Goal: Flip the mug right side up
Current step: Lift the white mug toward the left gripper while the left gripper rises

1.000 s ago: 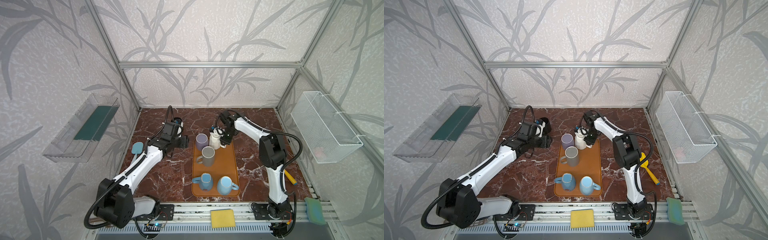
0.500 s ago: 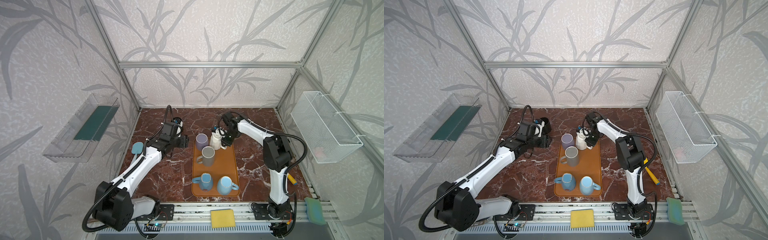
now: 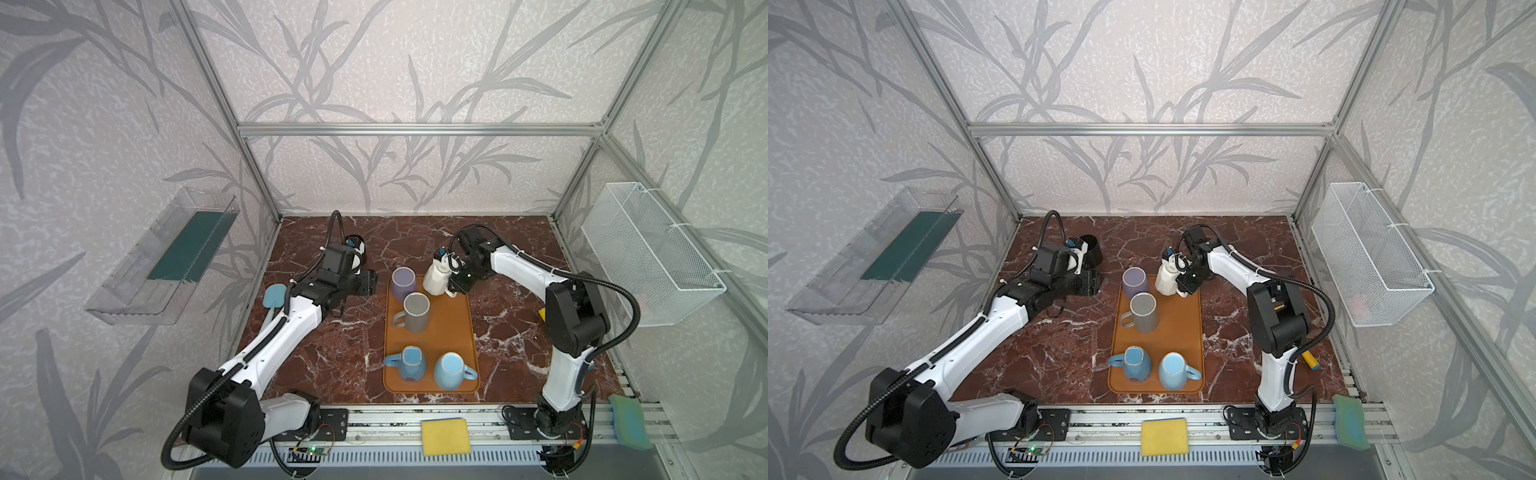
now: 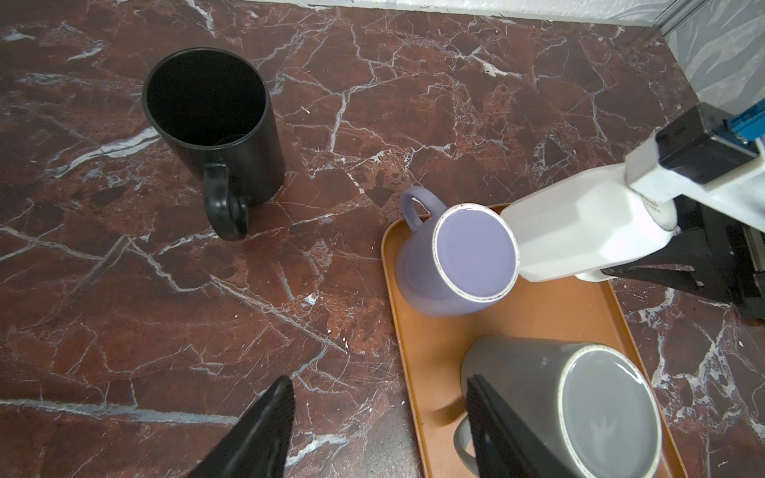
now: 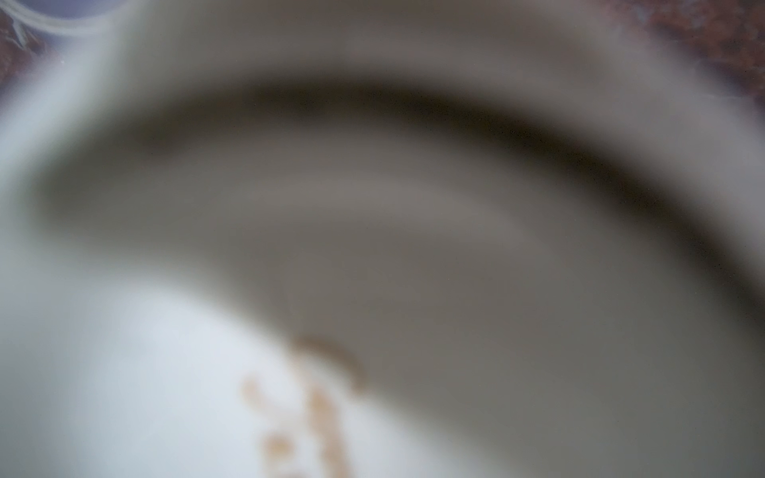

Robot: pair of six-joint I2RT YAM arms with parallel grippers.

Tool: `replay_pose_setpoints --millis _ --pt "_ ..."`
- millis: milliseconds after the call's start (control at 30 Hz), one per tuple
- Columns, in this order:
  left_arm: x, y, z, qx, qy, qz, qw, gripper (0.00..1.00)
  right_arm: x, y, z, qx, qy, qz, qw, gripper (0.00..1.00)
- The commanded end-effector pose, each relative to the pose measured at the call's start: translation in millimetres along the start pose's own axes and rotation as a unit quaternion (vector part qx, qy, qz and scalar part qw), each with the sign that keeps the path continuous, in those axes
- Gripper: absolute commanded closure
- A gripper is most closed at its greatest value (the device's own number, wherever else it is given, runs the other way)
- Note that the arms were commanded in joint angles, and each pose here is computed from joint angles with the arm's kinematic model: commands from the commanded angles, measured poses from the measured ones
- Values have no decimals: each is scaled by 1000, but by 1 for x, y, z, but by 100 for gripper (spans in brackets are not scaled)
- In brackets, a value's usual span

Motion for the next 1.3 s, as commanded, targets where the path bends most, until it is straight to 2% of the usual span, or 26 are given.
replay_pose_setpoints --millis 0,400,633,933,1267 --pt "-5 8 -4 9 5 -20 1000 32 -28 29 4 5 2 -85 996 100" --pt "-11 15 -7 20 9 -33 999 31 -31 55 7 -21 -29 -159 987 100" --pt "-19 23 -12 33 16 -52 998 31 -38 89 13 -40 -35 -219 974 100" --pt "-27 27 -21 66 25 -65 995 31 -55 122 32 -105 -39 -293 950 100" --pt "-35 31 -36 123 31 -86 988 31 -76 156 53 -184 -37 -376 907 100"
Point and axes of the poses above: each gripper's point midway between its finger pads, its own y axis back along the fingers, its own z axis along the line the jaws close on, x = y × z, the point moved 4 cm from there along y, back along the fingers, and after that the axes turned 4 degrees about -y, right-handed, at the moved point
